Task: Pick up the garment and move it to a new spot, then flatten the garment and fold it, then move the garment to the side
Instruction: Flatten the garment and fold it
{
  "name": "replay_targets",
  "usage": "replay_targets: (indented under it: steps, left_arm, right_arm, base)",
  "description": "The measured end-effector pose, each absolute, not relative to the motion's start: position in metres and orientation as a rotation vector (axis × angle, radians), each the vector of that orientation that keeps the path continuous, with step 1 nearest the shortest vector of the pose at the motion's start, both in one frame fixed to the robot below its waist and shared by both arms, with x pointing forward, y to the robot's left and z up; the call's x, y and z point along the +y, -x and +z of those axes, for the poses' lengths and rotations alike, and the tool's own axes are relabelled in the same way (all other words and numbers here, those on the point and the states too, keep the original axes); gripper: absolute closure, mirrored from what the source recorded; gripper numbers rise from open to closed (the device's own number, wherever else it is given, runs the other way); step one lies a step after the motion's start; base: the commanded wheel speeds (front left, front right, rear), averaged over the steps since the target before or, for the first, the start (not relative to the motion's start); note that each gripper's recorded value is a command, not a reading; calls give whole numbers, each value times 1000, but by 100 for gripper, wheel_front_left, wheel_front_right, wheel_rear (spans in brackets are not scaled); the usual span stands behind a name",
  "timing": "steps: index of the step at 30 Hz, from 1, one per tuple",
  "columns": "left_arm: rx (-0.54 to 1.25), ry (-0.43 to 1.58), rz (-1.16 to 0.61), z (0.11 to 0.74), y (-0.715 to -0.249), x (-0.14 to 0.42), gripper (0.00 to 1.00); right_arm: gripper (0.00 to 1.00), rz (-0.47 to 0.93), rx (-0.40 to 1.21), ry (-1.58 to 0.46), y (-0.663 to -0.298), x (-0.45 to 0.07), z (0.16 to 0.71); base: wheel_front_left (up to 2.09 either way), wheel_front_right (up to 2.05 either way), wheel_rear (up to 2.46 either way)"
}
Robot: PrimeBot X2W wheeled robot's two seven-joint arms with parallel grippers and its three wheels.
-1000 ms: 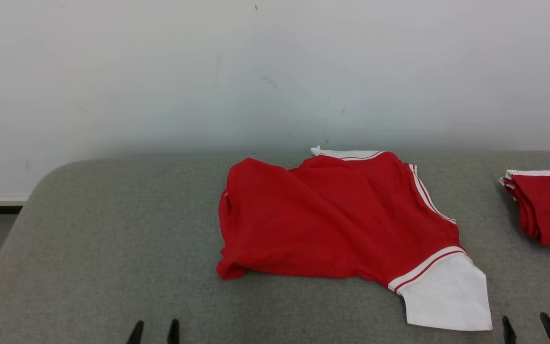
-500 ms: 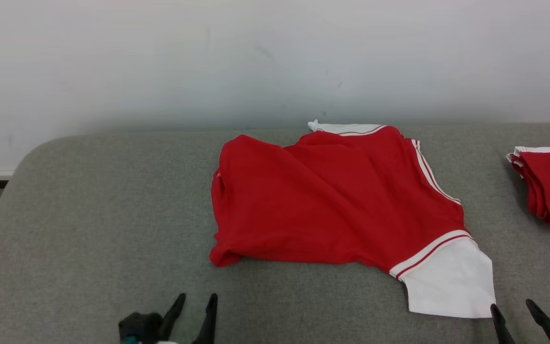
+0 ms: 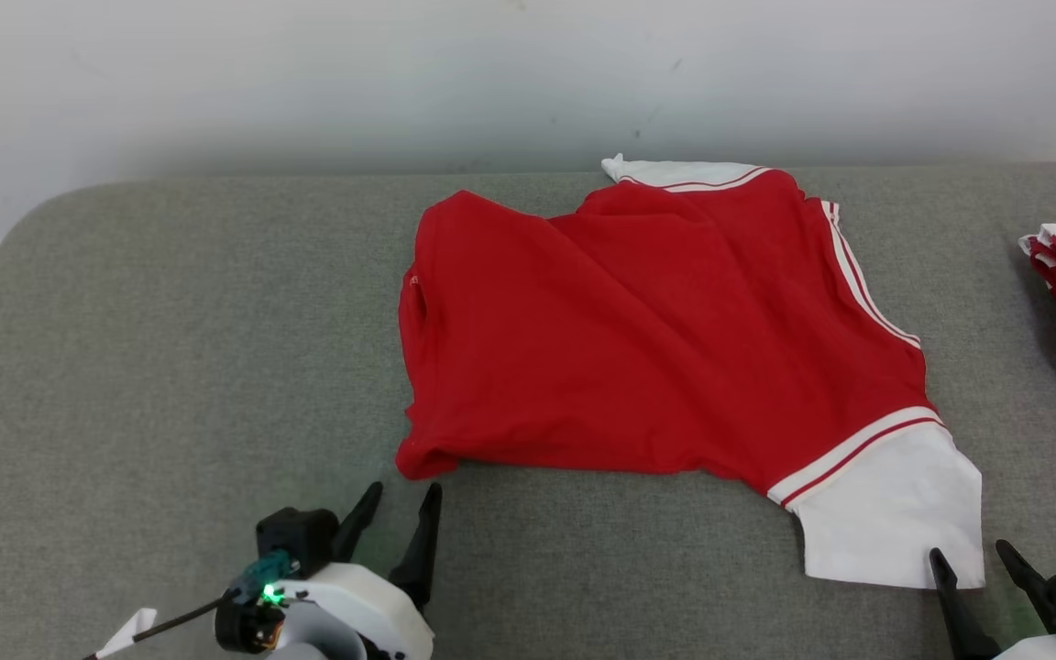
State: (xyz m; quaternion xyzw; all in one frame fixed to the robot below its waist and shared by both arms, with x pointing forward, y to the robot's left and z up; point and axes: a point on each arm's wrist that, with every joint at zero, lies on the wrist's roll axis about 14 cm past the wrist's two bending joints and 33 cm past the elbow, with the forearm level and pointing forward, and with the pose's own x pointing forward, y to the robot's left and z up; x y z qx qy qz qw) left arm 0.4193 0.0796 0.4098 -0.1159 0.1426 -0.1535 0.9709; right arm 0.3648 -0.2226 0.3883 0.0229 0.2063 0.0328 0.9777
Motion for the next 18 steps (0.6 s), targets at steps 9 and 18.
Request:
replay_targets:
  steps: [9,18]
  left_arm:
    - [267,256,-328,415,-431,72,0]
    - [258,268,-359,418,-436,62,80]
  right_arm:
    - [0,71,435,-45,-368,-221,380]
    - [0,77,450,-42,-375,-220,374]
  base:
    - [0,0,0]
    - [0,0,0]
